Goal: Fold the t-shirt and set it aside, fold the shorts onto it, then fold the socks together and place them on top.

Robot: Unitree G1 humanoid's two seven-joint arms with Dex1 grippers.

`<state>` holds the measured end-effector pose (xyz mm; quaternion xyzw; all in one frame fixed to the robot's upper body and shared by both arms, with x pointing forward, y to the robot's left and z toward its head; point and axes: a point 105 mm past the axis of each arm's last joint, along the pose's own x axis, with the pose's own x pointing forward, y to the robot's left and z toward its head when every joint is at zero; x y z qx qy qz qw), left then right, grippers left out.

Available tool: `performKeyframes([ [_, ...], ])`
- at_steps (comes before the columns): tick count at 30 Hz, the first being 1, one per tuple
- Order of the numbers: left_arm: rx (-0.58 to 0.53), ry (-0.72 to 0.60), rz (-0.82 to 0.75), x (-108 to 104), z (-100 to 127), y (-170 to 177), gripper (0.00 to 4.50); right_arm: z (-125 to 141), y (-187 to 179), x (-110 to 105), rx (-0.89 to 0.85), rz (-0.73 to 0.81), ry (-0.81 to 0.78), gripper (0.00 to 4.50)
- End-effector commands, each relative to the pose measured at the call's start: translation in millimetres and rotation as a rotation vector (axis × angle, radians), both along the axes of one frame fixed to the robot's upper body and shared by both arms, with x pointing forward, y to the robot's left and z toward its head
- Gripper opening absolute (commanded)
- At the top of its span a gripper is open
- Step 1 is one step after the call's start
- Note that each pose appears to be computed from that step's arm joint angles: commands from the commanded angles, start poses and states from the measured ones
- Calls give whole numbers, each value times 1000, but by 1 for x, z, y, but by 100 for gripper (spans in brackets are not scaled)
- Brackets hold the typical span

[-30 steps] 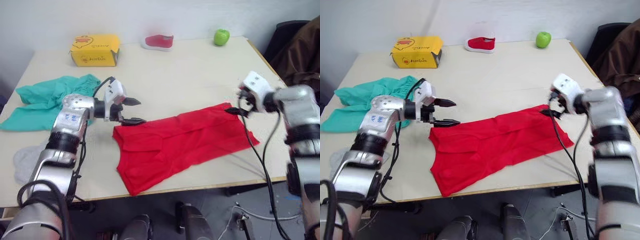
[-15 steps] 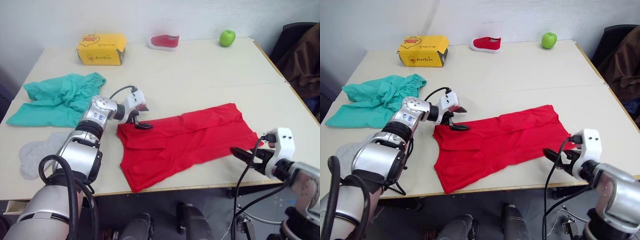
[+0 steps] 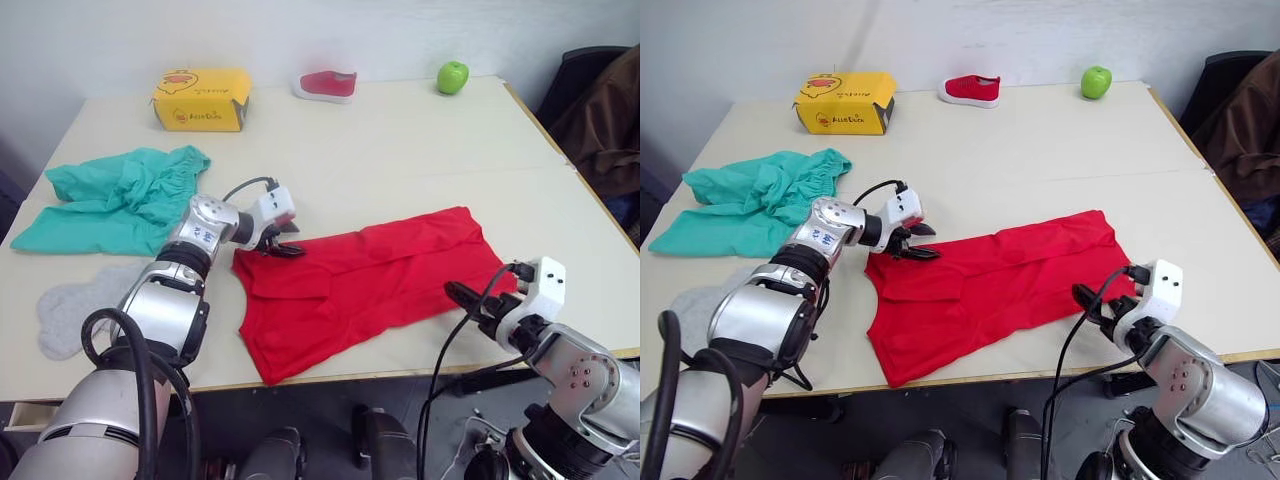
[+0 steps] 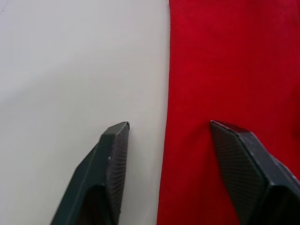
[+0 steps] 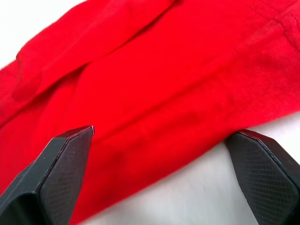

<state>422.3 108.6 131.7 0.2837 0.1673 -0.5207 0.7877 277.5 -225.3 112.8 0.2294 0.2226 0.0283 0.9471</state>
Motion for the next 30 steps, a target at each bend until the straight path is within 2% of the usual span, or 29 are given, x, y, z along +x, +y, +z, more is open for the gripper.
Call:
performKeyframes([
  [1, 59, 61, -4, -6, -16, 5, 174, -10, 0, -1, 17, -19, 46, 386],
  [7, 49, 132, -87, -18, -21, 3, 0, -13, -1, -1, 5, -13, 64, 181],
  [12, 8, 153, -72, -20, -21, 10, 0, -8, 0, 8, -8, 24, 63, 7],
  [18, -107, 180, -23, -20, -14, 23, 0, 4, 5, 38, -58, 124, 33, 2],
  [23, -223, 220, 6, -27, -12, 35, 0, 9, 8, 80, -124, 205, 17, 2],
  [27, -245, 229, 12, -41, -22, 43, 0, 11, 10, 115, -187, 259, 10, 2],
  [30, -303, 233, 49, -57, -25, 42, 0, 20, 16, 142, -219, 286, -18, 2],
])
